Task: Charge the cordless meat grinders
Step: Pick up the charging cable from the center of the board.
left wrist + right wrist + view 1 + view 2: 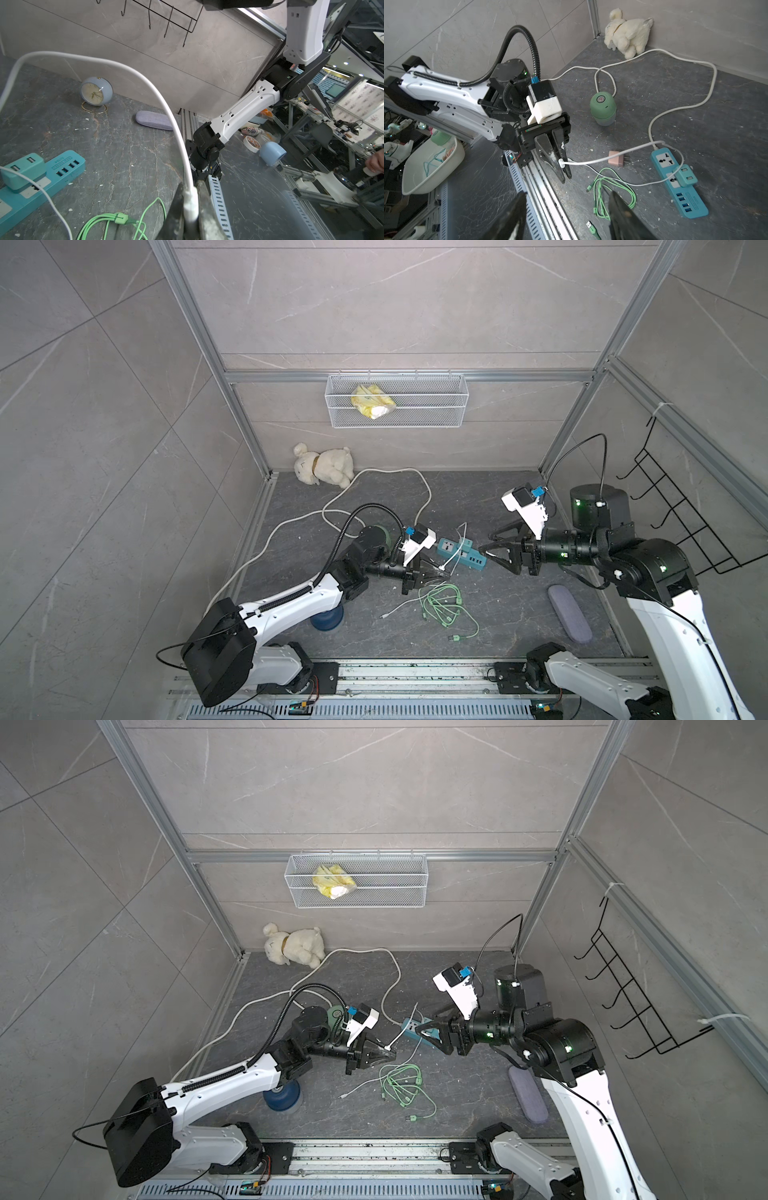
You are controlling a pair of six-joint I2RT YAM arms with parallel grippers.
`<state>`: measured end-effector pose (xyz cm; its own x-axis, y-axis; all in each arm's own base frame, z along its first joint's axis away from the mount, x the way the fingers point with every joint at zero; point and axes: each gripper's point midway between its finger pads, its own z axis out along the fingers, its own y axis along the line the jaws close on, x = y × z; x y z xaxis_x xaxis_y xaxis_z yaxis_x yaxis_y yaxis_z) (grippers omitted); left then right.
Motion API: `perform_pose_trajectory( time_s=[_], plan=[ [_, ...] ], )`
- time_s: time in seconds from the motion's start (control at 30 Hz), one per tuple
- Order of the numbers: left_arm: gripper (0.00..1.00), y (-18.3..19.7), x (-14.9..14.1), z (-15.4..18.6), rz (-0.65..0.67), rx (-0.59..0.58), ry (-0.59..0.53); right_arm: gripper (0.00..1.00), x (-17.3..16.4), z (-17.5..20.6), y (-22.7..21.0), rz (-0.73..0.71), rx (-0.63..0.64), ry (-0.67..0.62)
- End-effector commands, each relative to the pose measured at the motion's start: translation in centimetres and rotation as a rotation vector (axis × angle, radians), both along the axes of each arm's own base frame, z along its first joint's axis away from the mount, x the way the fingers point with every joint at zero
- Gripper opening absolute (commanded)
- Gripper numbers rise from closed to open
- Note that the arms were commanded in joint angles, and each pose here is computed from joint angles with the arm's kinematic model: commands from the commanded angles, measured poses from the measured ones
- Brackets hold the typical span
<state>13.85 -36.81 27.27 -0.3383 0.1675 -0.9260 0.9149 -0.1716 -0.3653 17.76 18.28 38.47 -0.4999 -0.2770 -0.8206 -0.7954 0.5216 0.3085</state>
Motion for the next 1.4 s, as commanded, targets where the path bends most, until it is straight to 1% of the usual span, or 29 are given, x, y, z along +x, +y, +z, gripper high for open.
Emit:
perform_pose_trajectory(
  time_s=[0.0, 0.1, 0.17, 0.27, 0.4, 0.53, 0.83, 1.03, 1.07, 1.1, 1.13, 1.27, 1.33, 1.37],
  plan=[
    [0.0, 0.1, -1.7, 1.0, -0.12, -0.013, -0.091, 0.64, 0.5, -0.6, 1.9, 0.16, -0.024, -0.101],
    [0.0, 0.0, -2.3, 0.8, -0.152, -0.005, -0.105, 0.67, -1.3, -3.1, 3.7, 0.314, -0.097, -0.048],
    [0.0, -0.1, -2.5, 0.8, -0.162, -0.005, -0.107, 0.67, -1.9, -5.2, 4.5, 0.369, -0.155, 0.02],
    [0.0, -0.1, -2.7, 0.9, -0.178, -0.01, -0.108, 0.66, -2.5, -7.1, 5.0, 0.422, -0.182, 0.081],
    [0.0, -0.1, -3.1, 0.8, -0.195, -0.011, -0.102, 0.63, -2.8, -8.8, 5.2, 0.471, -0.174, 0.051],
    [0.0, 0.0, -3.2, 0.9, -0.197, -0.011, -0.101, 0.56, -3.0, -9.5, 5.3, 0.499, -0.19, 0.064],
    [0.0, -0.1, -3.0, 1.0, -0.181, -0.016, -0.109, 0.33, -3.5, -9.9, 5.4, 0.519, -0.179, 0.088],
    [0.0, -0.1, -2.7, 1.0, -0.158, -0.011, -0.098, 0.08, -3.9, -9.6, 5.7, 0.539, -0.14, 0.095],
    [0.0, -0.1, -2.6, 0.8, -0.151, -0.004, -0.084, 0.02, -4.1, -9.4, 5.8, 0.546, -0.133, 0.094],
    [0.0, -0.1, -2.5, 0.7, -0.141, 0.003, -0.073, 0.0, -4.2, -9.5, 5.7, 0.551, -0.132, 0.096],
    [0.02, -0.1, -2.4, 0.6, -0.127, 0.009, -0.058, 0.0, -4.3, -9.5, 5.7, 0.556, -0.135, 0.095],
    [0.25, 0.3, -2.3, 0.7, -0.083, -0.009, -0.04, 0.0, -4.4, -9.7, 5.2, 0.552, -0.16, 0.076],
    [0.33, 0.6, -2.4, 0.5, -0.075, -0.005, -0.035, 0.0, -4.4, -9.7, 5.1, 0.548, -0.17, 0.067],
    [0.35, 0.7, -2.5, 0.6, -0.073, -0.004, -0.033, 0.0, -4.4, -9.7, 5.0, 0.546, -0.176, 0.066]
  ],
)
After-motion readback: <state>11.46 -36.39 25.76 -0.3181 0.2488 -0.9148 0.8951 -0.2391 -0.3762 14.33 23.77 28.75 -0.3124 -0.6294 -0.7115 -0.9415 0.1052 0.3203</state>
